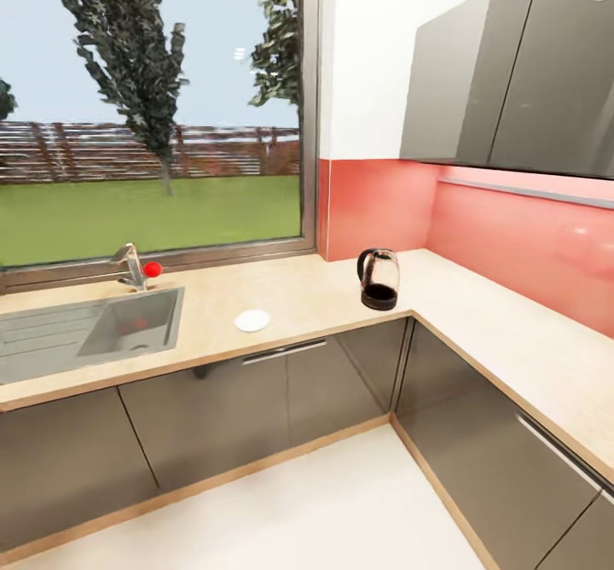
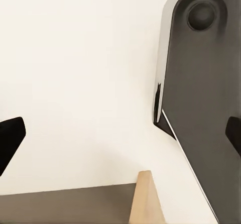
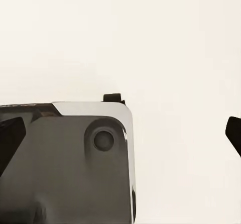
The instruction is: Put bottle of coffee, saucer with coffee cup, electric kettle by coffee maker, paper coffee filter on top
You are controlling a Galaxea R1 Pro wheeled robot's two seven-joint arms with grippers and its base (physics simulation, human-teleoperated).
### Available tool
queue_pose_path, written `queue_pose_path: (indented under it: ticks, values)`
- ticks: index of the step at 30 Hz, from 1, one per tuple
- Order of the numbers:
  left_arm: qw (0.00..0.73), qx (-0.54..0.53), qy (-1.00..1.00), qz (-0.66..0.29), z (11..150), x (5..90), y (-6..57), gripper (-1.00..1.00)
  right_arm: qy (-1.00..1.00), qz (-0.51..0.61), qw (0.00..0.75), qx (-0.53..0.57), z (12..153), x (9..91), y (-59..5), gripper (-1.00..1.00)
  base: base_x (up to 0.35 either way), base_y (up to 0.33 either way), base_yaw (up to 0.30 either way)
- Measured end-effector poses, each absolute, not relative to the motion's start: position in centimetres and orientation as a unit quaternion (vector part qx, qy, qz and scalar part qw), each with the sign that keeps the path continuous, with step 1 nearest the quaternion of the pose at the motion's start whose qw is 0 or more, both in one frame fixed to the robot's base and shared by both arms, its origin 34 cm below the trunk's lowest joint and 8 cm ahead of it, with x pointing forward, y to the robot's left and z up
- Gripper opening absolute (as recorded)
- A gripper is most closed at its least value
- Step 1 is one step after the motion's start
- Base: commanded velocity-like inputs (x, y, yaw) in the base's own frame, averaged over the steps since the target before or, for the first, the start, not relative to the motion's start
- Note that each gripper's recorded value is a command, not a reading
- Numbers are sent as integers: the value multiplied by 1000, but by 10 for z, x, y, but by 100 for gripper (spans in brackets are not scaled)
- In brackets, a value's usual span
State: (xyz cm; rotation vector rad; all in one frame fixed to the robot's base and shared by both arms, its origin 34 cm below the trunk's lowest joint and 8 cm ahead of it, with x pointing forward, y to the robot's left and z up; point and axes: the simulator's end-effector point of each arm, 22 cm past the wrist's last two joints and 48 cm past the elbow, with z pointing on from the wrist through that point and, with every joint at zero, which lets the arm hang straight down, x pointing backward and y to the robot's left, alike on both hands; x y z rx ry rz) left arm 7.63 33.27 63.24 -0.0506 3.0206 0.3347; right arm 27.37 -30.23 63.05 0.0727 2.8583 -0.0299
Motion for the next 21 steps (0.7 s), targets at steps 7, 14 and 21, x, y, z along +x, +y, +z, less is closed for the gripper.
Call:
queue_pose_path:
  ticks: [7, 14, 21]
  values:
    - [52, -16, 993, 109, 632, 77, 332, 100, 990, -10, 141, 25, 631, 274, -302, 100, 18, -17, 279]
    - [52, -16, 993, 109, 632, 77, 332, 100, 990, -10, 142, 21, 631, 275, -302, 100, 152, -211, 76]
    - [53, -14, 993, 108, 632, 78, 332, 100, 989, -8, 144, 21, 631, 276, -300, 100, 185, -227, 1]
